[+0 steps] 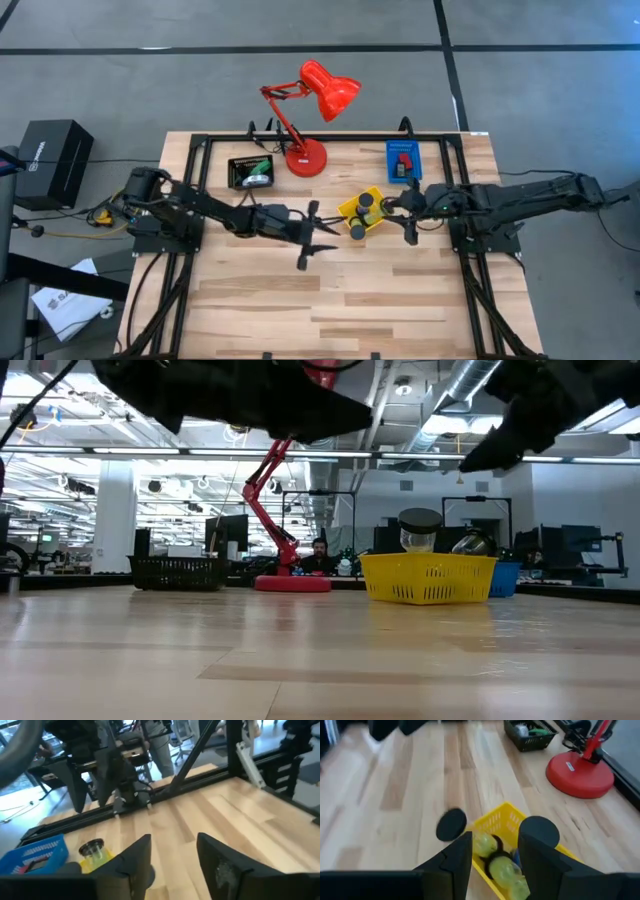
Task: Pick & Place Office items
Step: Adjust the green hourglass
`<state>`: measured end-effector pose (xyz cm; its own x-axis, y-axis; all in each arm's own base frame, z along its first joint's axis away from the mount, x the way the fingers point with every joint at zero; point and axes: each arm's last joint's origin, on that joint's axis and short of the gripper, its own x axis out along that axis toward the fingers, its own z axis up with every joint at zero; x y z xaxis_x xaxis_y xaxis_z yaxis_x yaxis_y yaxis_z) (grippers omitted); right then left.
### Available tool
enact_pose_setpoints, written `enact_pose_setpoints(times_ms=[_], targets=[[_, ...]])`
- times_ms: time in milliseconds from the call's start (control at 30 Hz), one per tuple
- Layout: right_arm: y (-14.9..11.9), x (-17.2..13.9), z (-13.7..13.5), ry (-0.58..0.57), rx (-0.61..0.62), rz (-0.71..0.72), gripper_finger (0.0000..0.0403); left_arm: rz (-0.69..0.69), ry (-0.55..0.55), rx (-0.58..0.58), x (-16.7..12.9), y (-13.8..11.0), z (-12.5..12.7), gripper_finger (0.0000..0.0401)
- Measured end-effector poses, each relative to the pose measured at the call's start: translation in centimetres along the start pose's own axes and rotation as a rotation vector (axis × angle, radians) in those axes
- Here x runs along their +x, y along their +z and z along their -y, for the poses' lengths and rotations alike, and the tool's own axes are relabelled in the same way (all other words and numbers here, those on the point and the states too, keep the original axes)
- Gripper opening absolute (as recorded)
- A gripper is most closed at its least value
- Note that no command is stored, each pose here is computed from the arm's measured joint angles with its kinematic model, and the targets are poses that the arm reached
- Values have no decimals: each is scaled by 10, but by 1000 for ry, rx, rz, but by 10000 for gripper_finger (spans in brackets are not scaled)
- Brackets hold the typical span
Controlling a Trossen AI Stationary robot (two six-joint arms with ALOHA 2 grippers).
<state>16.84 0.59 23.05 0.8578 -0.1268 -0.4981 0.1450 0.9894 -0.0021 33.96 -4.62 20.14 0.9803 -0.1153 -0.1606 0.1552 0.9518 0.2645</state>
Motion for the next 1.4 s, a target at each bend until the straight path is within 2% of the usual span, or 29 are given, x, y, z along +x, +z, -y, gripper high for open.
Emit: enact_pose_setpoints(times_ms=[133,300,367,467,633,733,933,1400], targets=[[-2,13,3,-28,-110,-51,150,-17,6,3,8,-5,1,127],[6,26,8,-58,-216,-74,153,-22,3,-93,13,-7,2,106],[11,31,11,-70,-235,-97,161,-37,3,-96,14,-10,1,102],[16,38,13,-79,-251,-178,183,-41,8,-95,14,-11,-1,100],[19,40,13,-63,-289,-406,229,-46,10,-95,13,-11,-2,100],[25,38,11,-49,-308,-478,247,-59,6,-95,13,-12,-2,100],[31,37,5,-2,-427,-490,249,-55,4,-95,13,-11,-1,100],[10,59,4,87,-649,-689,250,-55,8,-103,13,-11,-2,100]])
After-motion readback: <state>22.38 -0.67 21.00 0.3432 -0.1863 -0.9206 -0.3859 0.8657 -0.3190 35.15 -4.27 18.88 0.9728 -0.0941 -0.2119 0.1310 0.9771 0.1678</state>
